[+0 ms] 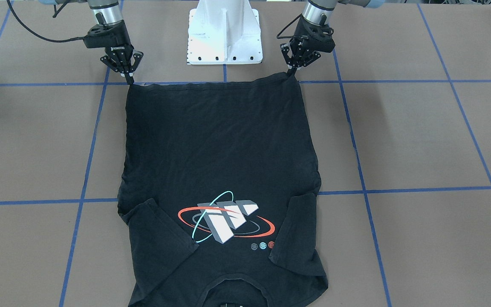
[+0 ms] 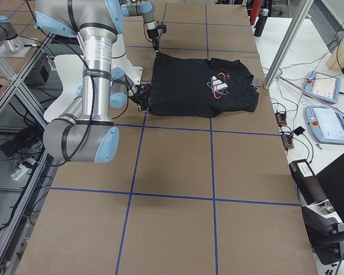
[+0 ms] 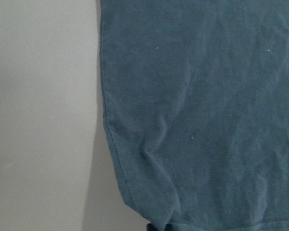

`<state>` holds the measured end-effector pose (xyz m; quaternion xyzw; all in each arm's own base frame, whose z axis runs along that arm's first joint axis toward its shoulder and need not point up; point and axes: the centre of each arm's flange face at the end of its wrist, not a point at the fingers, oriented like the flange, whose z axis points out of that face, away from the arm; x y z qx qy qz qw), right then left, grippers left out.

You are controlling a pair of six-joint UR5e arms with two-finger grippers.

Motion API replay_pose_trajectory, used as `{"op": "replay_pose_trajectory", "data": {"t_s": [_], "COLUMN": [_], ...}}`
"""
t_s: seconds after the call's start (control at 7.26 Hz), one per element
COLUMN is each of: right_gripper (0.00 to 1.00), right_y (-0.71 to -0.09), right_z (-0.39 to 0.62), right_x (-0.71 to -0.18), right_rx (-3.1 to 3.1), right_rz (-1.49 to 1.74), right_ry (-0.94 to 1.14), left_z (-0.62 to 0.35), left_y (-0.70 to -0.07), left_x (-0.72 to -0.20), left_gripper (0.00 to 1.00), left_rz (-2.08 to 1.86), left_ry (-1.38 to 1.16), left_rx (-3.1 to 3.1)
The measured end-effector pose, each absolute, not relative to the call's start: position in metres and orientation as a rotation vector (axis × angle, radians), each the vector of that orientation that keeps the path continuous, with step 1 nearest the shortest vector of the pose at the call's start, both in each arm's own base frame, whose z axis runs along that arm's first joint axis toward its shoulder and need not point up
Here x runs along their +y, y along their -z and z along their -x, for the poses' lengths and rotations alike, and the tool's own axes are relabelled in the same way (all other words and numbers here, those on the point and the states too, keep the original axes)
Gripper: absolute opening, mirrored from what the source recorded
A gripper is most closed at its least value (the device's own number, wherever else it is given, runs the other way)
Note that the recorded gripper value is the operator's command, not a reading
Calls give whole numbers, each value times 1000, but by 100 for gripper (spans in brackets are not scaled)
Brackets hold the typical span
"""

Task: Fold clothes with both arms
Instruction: 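Lift the hem with both grippers and fold it toward the collar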

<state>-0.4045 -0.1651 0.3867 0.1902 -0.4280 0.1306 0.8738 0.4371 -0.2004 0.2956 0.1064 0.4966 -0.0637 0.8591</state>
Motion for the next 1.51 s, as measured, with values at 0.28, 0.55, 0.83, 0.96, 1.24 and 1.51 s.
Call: {"op": "replay_pose_trajectory", "data": {"t_s": [0.28,0.55,0.83,0.96,1.24,1.51], "right_gripper": [0,0,0,0,0,0], "right_y": [-340,-295,-251,-237,-229,-238], "right_z": [356,307,274,266,256,280], "right_x": [-175,-162,-135,-130,-152,-203], "right_rx": [-905,-946,-1009,-1035,-1052,-1043], "right_rz": [-307,-157,-17,7,-36,-130], "right_ry": [-268,-208,-106,-84,-159,-289], "left_z": [-378,-331,-313,-311,-321,-339], "left_y": [-233,-200,-193,-196,-203,-208], "left_x": [-190,-185,-178,-178,-188,-227], "left_gripper": [0,0,0,0,0,0], "left_rz": [-163,-115,-120,-134,-157,-210], "left_ry": [70,15,-91,-131,-128,-50], "left_rx": [1088,1135,1122,1104,1072,1038]}}
